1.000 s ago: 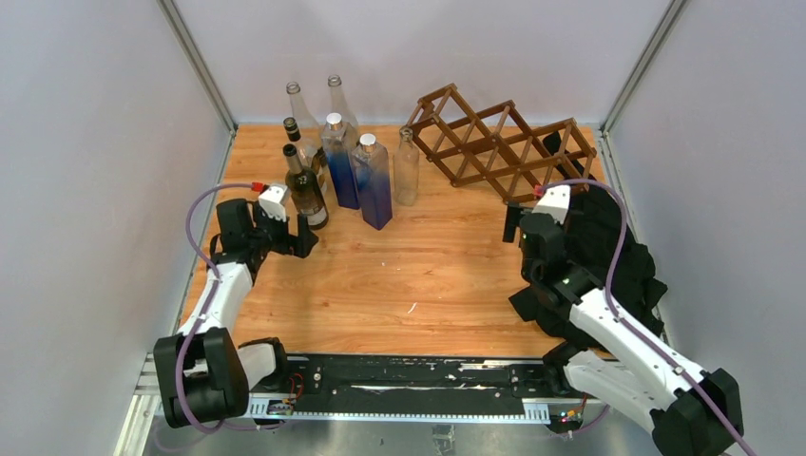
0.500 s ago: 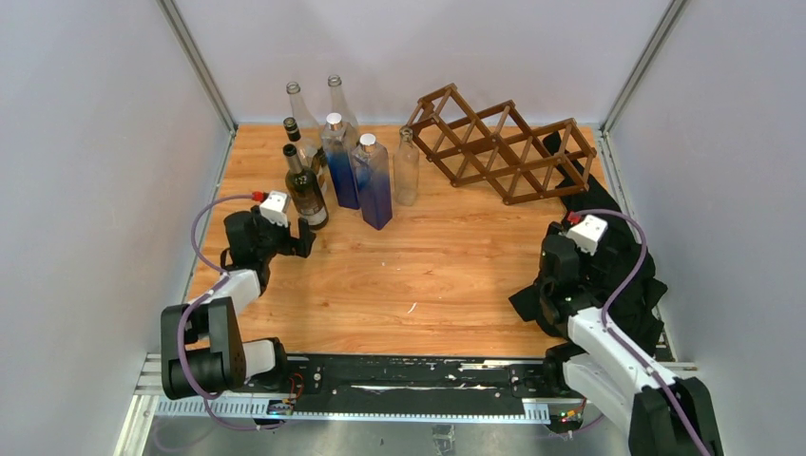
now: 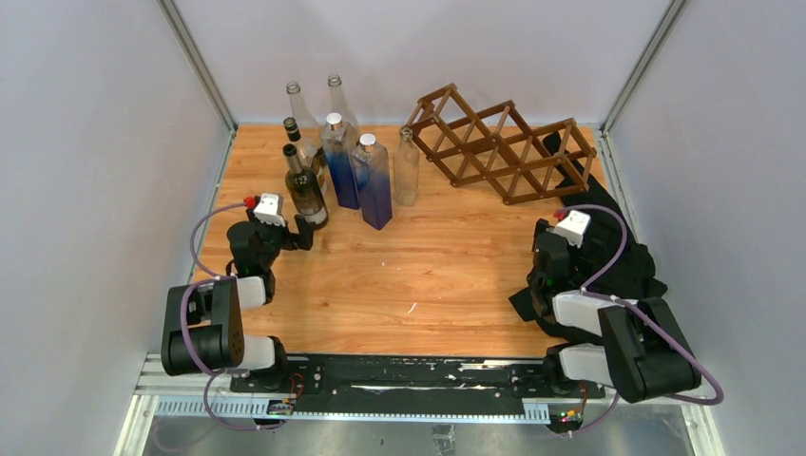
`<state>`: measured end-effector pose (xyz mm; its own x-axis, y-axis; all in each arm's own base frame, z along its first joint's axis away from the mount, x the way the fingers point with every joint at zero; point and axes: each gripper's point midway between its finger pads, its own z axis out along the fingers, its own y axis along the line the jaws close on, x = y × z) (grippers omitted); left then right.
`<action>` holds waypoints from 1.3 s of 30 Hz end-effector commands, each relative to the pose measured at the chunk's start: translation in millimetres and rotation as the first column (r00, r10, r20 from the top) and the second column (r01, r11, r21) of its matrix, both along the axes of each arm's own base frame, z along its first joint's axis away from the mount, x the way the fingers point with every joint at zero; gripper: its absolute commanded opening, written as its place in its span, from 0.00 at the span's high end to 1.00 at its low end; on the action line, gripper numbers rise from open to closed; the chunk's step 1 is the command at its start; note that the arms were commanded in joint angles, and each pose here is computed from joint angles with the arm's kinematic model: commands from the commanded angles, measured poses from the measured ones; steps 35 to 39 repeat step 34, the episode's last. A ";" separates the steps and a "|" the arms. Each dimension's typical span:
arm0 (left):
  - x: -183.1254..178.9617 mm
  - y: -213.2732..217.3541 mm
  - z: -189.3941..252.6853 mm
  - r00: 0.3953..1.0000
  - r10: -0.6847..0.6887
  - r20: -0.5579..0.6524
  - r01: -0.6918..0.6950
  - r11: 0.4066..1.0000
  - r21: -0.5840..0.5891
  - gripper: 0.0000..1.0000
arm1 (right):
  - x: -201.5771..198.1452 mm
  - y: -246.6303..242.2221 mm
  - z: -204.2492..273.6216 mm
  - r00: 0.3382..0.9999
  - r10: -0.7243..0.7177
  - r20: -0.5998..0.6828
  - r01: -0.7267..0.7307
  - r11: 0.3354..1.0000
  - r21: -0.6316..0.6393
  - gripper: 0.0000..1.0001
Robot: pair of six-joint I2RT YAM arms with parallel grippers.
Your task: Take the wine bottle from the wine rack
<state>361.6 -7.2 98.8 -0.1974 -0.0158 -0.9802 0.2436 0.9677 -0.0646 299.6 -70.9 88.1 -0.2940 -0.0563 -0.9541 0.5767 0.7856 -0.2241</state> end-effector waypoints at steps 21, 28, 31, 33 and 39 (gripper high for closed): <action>-1.5 1.6 3.5 0.979 0.167 0.119 -0.180 0.977 0.113 0.00 | 47.1 28.3 -13.0 0.943 0.332 0.022 -0.333 0.943 0.021 0.00; -0.6 2.1 4.3 0.978 0.170 0.124 -0.184 0.977 0.111 0.00 | 47.1 28.5 -12.6 0.943 0.333 0.025 -0.333 0.943 0.021 0.00; -0.7 2.1 4.1 0.978 0.169 0.124 -0.183 0.977 0.112 0.00 | 47.2 28.8 -12.5 0.942 0.333 0.025 -0.334 0.942 0.021 0.00; -0.6 1.9 4.6 0.978 0.169 0.125 -0.183 0.977 0.111 0.00 | 47.2 28.8 -12.5 0.942 0.333 0.026 -0.334 0.942 0.021 0.00; -0.7 1.7 4.4 0.978 0.169 0.125 -0.183 0.977 0.110 0.00 | 47.1 28.8 -12.7 0.943 0.333 0.025 -0.334 0.942 0.021 0.00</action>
